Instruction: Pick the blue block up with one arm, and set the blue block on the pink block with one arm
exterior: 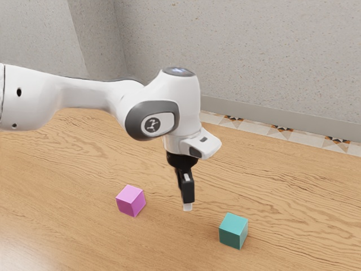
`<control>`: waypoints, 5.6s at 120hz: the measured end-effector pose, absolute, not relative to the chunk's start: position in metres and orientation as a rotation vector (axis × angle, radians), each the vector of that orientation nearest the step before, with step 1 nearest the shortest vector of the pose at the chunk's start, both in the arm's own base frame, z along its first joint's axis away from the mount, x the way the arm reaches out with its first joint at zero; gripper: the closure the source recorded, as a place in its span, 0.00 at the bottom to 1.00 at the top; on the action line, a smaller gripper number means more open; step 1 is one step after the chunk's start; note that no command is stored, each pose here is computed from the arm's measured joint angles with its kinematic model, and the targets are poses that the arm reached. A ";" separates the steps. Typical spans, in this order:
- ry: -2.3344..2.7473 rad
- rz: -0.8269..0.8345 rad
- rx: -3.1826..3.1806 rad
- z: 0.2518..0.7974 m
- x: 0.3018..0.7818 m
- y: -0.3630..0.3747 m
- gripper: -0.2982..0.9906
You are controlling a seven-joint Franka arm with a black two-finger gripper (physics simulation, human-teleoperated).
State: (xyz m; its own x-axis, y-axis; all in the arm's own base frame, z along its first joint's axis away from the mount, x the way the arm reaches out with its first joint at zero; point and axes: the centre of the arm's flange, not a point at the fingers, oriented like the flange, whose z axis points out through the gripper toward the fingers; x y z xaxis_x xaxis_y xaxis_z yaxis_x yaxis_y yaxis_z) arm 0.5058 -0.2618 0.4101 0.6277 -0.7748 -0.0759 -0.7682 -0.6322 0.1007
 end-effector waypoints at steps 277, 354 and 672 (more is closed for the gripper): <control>-0.329 -0.106 3.021 0.268 0.572 -0.345 0.42; -0.337 -0.085 3.090 0.340 0.557 -0.186 0.45; -0.163 -0.279 2.975 0.324 0.552 -0.011 0.39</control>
